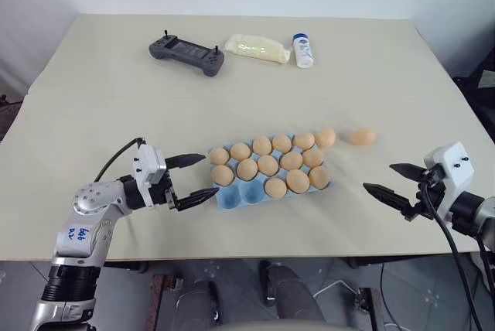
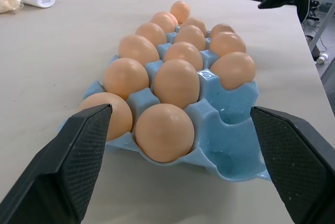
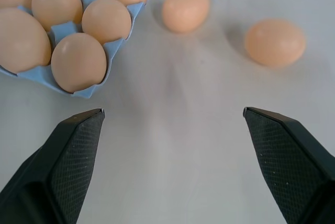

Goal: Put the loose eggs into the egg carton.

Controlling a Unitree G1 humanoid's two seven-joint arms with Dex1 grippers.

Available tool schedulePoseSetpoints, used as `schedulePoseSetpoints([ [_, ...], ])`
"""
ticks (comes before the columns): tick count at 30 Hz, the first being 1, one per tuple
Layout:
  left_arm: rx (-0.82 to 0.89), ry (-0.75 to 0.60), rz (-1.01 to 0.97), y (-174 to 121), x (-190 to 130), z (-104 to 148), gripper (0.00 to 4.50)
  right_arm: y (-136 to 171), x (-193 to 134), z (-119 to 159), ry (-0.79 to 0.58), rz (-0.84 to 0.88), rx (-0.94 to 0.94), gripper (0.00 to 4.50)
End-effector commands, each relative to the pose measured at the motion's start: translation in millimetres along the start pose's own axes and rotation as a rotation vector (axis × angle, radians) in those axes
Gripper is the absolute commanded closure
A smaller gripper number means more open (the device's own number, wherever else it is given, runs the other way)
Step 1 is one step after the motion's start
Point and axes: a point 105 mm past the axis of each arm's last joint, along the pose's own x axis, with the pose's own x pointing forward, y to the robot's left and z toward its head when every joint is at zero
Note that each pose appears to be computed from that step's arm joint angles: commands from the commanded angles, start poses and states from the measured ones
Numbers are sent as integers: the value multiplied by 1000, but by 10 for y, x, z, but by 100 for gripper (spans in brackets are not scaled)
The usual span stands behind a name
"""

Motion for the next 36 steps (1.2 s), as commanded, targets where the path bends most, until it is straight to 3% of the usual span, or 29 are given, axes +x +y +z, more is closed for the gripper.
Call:
schedulePoseSetpoints([
  [1, 27, -12, -10, -12, 8, 60, 0, -40, 78, 171, -73, -34, -38, 5],
  [7, 24, -14, -2, -59, 5, 74, 0, -307, 373, 350, -181, -170, -22, 5],
  [18, 20, -11, 33, -121, -62, 86, 0, -254, 832, 479, -254, -132, 31, 5],
  [36, 20, -10, 84, -169, -111, 92, 0, -235, 1368, 524, -173, -79, 39, 5],
])
